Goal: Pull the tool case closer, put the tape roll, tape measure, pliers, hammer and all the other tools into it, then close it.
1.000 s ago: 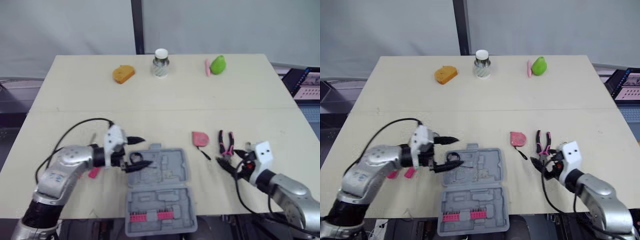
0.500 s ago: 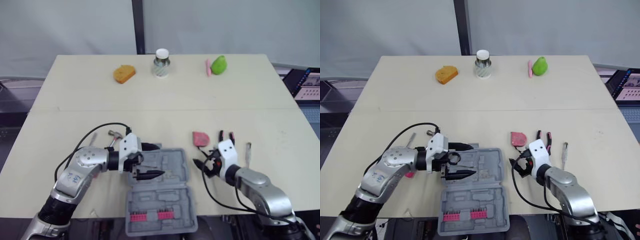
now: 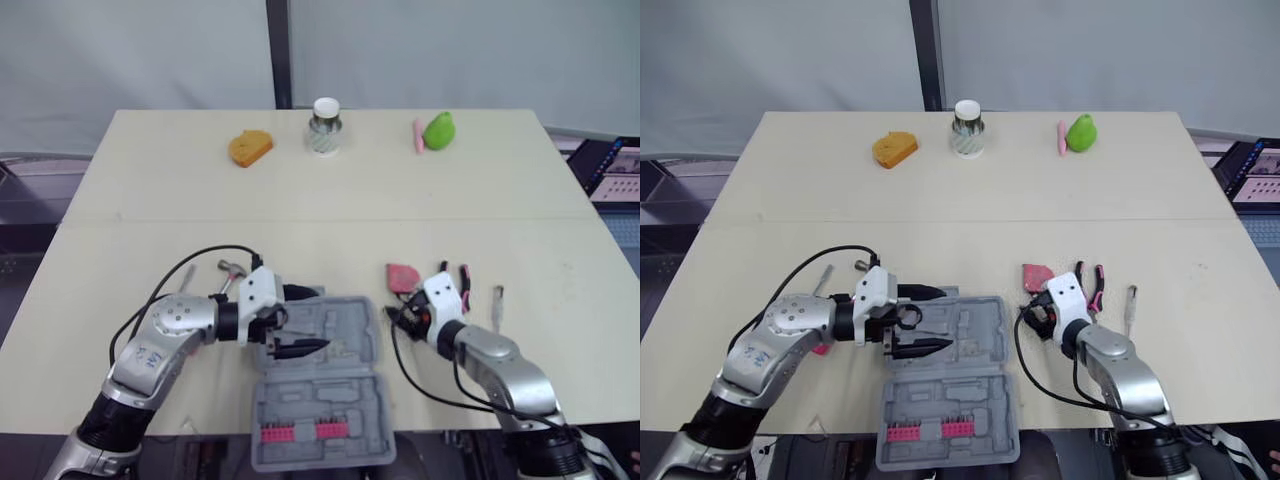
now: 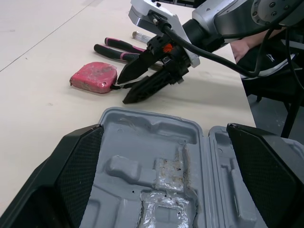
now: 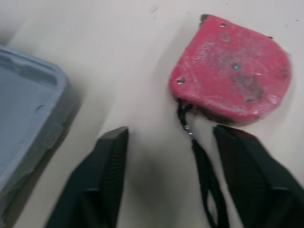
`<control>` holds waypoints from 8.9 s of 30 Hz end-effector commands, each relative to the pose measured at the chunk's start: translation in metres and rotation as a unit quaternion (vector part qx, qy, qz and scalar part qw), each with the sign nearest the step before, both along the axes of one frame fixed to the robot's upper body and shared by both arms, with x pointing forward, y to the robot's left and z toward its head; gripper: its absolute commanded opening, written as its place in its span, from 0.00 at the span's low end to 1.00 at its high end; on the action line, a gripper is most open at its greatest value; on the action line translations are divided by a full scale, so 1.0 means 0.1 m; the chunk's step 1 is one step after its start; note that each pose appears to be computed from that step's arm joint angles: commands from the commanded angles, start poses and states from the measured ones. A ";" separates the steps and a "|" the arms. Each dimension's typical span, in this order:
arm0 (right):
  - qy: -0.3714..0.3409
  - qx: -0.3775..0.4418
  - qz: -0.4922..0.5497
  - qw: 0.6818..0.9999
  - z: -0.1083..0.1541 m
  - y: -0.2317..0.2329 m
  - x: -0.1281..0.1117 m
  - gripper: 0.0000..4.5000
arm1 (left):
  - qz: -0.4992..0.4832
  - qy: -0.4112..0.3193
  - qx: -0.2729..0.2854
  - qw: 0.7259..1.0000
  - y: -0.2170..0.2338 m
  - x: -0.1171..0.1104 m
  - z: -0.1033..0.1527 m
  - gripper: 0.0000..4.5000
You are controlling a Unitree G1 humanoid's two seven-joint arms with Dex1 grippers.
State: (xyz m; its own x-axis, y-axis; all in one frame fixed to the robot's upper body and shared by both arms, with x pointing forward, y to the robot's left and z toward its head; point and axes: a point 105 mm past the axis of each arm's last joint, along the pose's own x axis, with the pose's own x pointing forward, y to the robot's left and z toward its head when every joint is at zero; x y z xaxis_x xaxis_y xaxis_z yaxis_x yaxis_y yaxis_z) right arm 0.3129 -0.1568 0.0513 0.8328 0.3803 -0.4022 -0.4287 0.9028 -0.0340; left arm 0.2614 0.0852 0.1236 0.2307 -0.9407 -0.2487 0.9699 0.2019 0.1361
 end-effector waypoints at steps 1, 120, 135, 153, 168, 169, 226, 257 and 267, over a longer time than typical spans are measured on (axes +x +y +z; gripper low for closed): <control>0.028 0.000 -0.030 0.999 -0.13 -0.08 -0.05 0.29 | -0.008 -0.014 -0.006 1.000 -0.04 -0.05 0.07 1.00; 0.032 -0.321 0.483 0.814 0.96 0.33 -0.47 0.65 | 0.085 -0.078 -0.046 0.992 0.18 -0.39 -0.26 1.00; 0.022 -0.390 0.448 0.804 0.67 0.81 -0.10 0.65 | 0.118 -0.091 -0.056 0.987 0.24 -0.28 -0.35 1.00; -0.005 -0.394 0.471 0.789 0.53 1.03 -0.10 0.65 | 0.134 -0.087 -0.054 0.986 0.31 -0.28 -0.28 1.00; -0.009 -0.405 0.476 0.781 0.49 1.04 -0.08 0.65 | 0.133 -0.084 -0.053 0.986 0.29 -0.27 -0.28 1.00; -0.009 -0.405 0.477 0.780 0.49 1.04 -0.08 0.65 | 0.133 -0.084 -0.053 0.986 0.29 -0.27 -0.28 1.00; -0.097 -0.064 0.465 0.878 0.57 0.84 -0.13 0.34 | 0.101 -0.099 -0.042 0.989 0.28 -0.15 -0.13 1.00; 0.024 -0.088 0.452 0.887 -0.42 0.53 -0.13 0.34 | 0.100 -0.095 -0.030 0.990 0.31 -0.17 -0.14 1.00; -0.080 0.030 0.457 0.885 0.48 0.69 -0.11 0.34 | 0.140 -0.078 -0.040 0.986 0.49 -0.06 -0.04 1.00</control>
